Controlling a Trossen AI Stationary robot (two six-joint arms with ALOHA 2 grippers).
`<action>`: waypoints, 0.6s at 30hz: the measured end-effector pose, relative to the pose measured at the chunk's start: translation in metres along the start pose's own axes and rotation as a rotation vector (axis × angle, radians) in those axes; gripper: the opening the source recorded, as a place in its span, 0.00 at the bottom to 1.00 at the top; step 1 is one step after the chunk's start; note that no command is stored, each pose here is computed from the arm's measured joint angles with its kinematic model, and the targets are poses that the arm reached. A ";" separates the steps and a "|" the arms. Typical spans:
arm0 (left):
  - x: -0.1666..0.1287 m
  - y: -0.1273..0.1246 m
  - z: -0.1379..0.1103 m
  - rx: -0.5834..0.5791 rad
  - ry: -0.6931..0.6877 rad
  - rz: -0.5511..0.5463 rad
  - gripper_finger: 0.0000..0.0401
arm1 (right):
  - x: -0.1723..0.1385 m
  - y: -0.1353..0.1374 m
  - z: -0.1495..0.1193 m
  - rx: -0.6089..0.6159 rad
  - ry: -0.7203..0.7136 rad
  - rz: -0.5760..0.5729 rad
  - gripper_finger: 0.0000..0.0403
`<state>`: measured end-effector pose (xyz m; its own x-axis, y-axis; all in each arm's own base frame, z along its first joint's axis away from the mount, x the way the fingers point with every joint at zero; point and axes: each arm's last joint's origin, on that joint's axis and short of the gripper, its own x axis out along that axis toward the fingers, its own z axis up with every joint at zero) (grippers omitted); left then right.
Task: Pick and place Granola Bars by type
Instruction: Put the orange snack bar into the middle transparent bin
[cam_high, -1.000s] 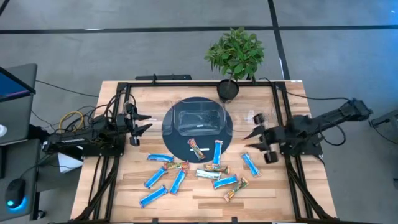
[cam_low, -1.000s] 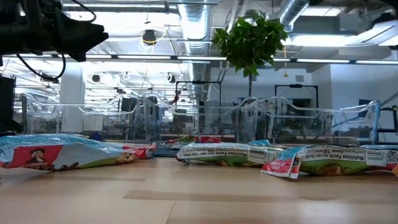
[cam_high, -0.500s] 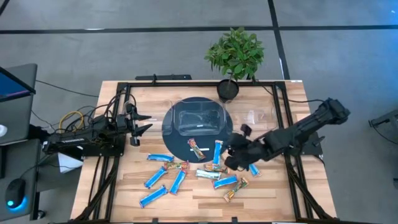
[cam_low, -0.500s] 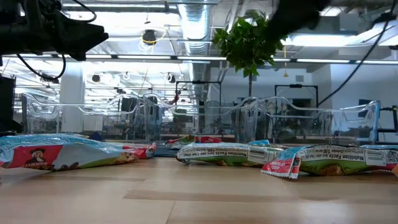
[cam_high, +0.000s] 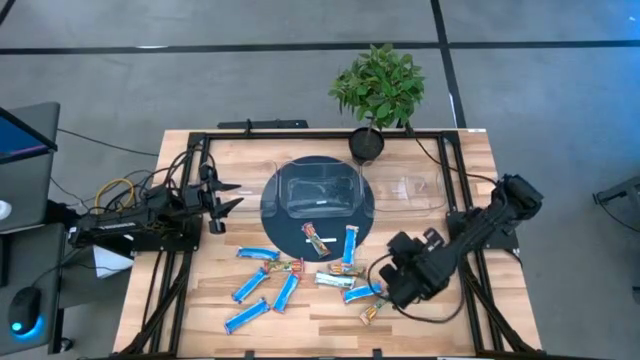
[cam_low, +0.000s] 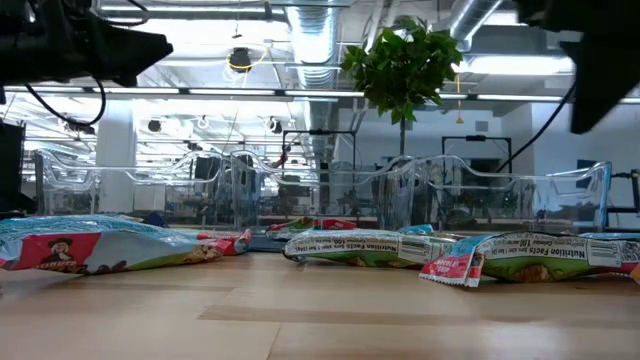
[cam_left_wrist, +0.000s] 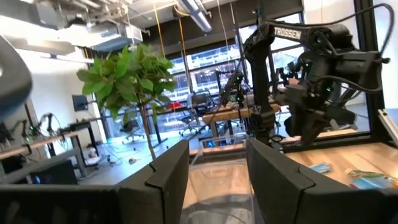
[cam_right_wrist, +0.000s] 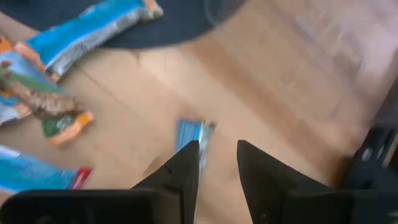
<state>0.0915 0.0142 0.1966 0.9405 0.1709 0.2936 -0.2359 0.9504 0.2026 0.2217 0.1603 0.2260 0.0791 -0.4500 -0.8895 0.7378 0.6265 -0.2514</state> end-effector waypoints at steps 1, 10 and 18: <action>0.000 0.000 0.001 0.001 -0.006 0.001 0.39 | -0.002 0.000 -0.003 0.020 0.014 0.007 0.26; 0.000 0.000 0.002 0.045 -0.019 0.004 0.39 | 0.003 0.010 -0.017 0.137 0.048 0.109 0.42; 0.000 0.000 0.002 0.055 -0.021 0.005 0.39 | 0.026 0.013 -0.023 0.199 0.106 0.144 0.60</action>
<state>0.0908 0.0141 0.1986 0.9340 0.1696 0.3146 -0.2544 0.9336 0.2522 0.2185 0.1716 0.1913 0.1296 -0.2898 -0.9483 0.8420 0.5372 -0.0491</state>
